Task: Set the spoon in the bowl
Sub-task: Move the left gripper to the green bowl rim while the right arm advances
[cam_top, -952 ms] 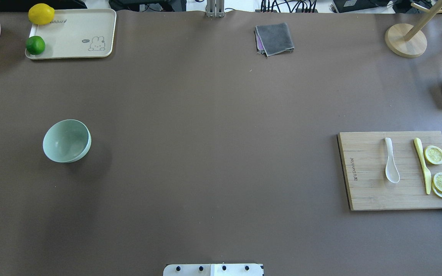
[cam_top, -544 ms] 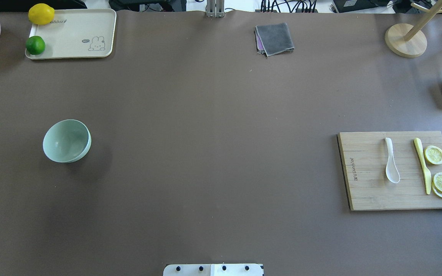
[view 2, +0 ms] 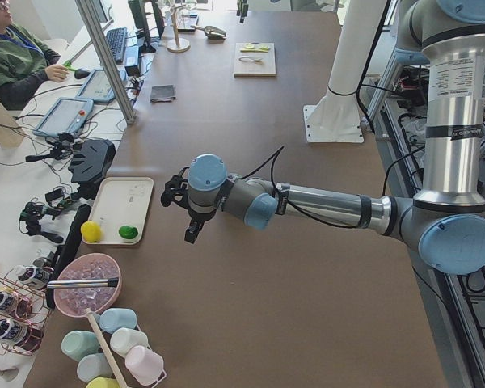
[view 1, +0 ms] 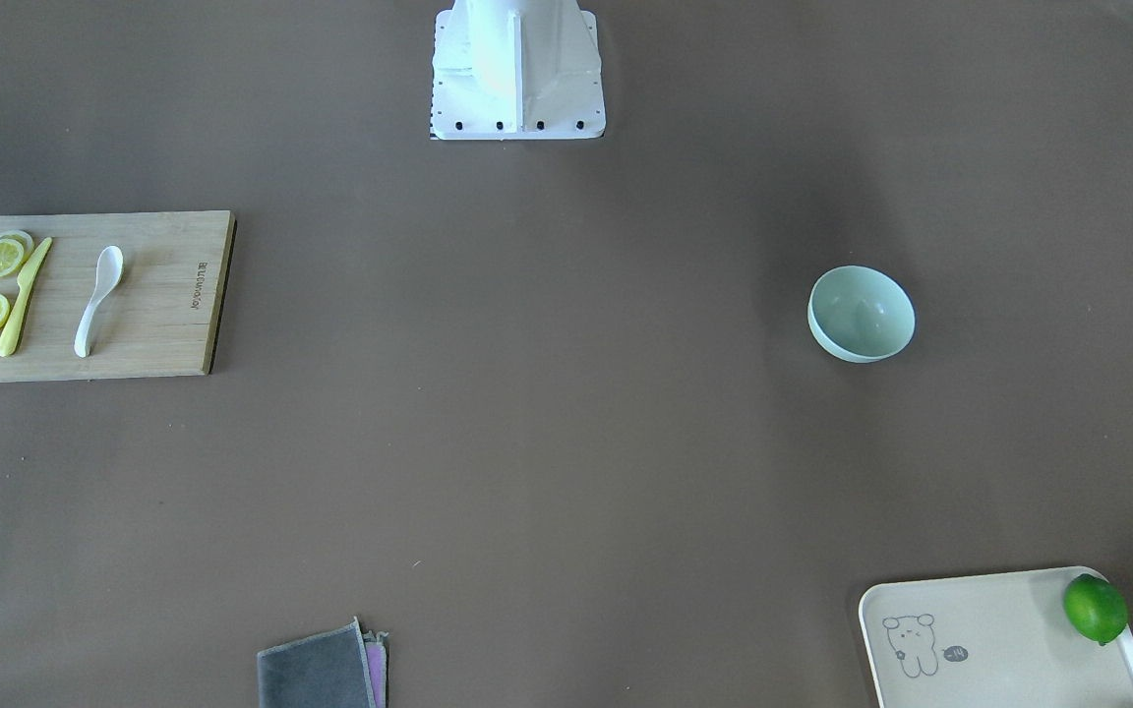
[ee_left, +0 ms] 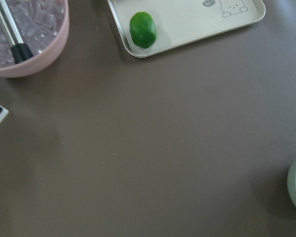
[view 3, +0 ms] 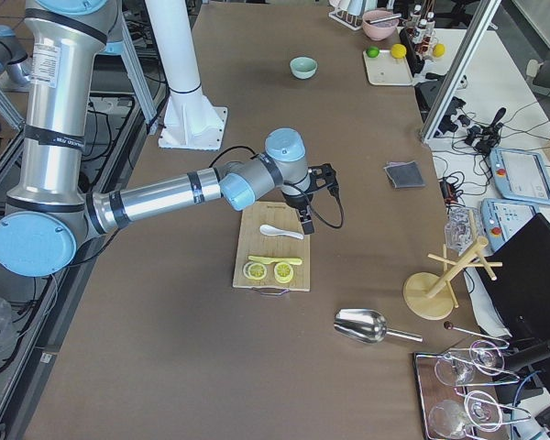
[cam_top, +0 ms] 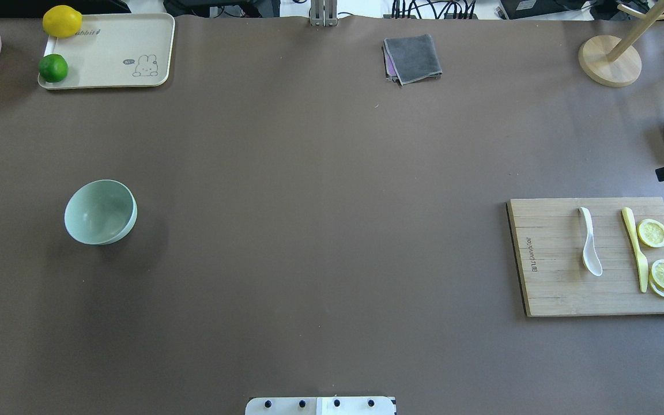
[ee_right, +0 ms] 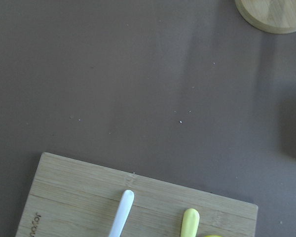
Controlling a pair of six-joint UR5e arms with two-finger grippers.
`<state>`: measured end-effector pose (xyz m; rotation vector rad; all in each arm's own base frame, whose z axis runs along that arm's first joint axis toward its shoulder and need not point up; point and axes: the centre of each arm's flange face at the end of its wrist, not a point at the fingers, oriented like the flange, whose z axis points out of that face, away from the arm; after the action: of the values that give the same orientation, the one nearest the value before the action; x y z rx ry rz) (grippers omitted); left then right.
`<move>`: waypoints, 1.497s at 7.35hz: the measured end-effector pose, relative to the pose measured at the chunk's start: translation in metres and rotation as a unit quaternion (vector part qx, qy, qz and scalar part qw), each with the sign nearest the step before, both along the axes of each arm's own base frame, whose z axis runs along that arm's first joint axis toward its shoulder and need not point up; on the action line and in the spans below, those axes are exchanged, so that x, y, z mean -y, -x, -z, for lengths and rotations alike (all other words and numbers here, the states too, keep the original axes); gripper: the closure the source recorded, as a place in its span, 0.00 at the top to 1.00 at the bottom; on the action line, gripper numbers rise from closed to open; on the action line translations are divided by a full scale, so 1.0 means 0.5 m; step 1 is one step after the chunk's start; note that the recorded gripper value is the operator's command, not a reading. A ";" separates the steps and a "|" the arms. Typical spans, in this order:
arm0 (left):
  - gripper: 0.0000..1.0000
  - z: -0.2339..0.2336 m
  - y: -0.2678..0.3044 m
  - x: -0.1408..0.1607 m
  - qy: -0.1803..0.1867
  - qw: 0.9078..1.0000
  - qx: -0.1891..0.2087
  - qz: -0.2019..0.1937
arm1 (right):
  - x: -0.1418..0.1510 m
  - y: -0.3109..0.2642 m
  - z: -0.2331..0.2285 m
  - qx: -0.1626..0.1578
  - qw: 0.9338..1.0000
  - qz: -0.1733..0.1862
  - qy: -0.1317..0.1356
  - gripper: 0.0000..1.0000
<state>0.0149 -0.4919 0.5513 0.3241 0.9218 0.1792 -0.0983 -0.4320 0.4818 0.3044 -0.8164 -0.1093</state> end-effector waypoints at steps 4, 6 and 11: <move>0.98 0.014 -0.268 -0.028 0.072 0.996 -0.052 0.017 | -0.023 0.155 0.034 0.015 0.998 -0.050 0.032 1.00; 0.88 0.017 -0.412 -0.055 0.079 0.995 -0.059 0.031 | -0.025 0.164 0.037 0.016 0.998 -0.050 0.030 1.00; 0.00 -0.025 -0.521 -0.083 0.053 0.996 -0.073 0.018 | -0.026 0.166 0.038 0.016 0.998 -0.049 0.029 1.00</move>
<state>0.2755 -0.4505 0.5638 0.2572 1.0645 0.0733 -0.1813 -0.4190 0.4630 0.2912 -0.8341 0.0120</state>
